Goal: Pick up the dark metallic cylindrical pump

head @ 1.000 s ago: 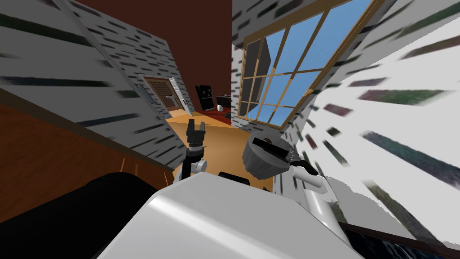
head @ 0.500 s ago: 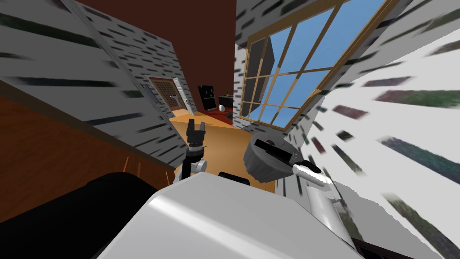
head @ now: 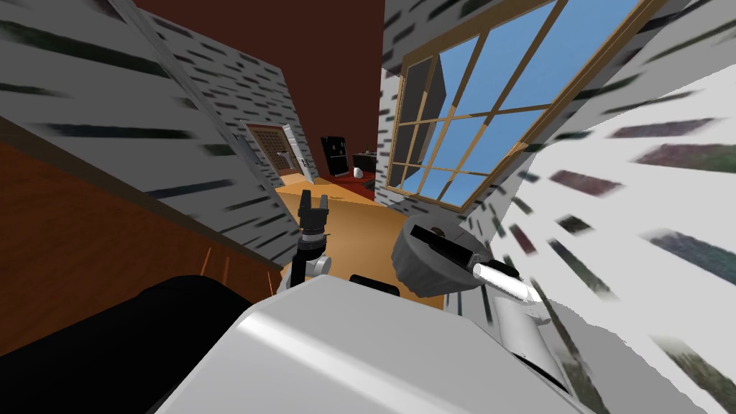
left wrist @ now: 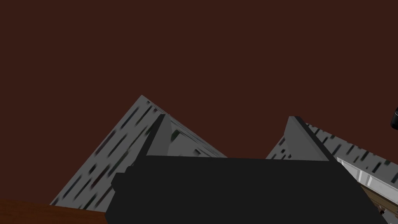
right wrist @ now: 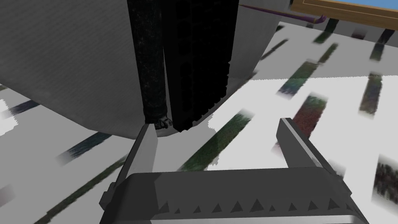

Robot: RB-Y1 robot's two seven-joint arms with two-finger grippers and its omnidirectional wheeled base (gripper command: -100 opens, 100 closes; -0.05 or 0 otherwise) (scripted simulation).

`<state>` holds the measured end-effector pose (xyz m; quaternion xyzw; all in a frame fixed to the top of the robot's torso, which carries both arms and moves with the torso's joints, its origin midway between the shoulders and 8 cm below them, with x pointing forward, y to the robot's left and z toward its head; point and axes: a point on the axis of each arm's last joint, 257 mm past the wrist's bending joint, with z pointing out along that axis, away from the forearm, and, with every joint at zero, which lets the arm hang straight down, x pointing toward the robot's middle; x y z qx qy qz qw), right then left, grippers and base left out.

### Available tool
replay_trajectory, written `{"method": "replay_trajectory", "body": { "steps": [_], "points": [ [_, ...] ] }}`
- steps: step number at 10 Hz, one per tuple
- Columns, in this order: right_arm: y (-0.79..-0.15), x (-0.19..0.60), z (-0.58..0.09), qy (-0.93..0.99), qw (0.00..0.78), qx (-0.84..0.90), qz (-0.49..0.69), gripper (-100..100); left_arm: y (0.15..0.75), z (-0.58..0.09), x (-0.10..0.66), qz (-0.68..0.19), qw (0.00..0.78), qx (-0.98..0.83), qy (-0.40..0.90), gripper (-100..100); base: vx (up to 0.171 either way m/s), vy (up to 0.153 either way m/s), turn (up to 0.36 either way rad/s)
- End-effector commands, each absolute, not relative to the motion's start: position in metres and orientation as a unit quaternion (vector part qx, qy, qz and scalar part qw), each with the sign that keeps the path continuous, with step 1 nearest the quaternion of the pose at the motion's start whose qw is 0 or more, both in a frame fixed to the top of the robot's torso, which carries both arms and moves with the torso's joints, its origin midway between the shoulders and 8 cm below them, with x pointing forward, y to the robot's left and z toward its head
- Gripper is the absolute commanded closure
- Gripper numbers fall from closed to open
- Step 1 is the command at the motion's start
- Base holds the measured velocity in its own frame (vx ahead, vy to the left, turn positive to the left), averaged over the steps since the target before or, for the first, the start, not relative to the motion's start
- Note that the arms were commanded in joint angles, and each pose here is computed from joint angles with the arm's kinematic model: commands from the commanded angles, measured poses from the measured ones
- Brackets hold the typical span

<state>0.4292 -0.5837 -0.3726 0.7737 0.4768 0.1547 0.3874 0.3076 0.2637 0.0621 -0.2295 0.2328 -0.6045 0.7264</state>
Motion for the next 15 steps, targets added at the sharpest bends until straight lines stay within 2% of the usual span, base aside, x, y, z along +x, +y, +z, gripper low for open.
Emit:
{"method": "replay_trajectory", "body": {
  "steps": [1, 15],
  "points": [
    [-0.592, 0.417, -0.386, 0.469, 0.364, 0.793, 0.134, -100, 0.264, 0.062, 0.308, -0.605, 0.726, -0.230, 0.233, 0, 0.061, -0.002, 0.108],
    [-0.585, 0.335, -0.469, 0.423, 0.198, 0.883, 0.049, -100, 0.264, 0.062, 0.308, -0.605, 0.726, -0.230, 0.233, 0, 0.055, -0.010, 0.058]
  ]
}}
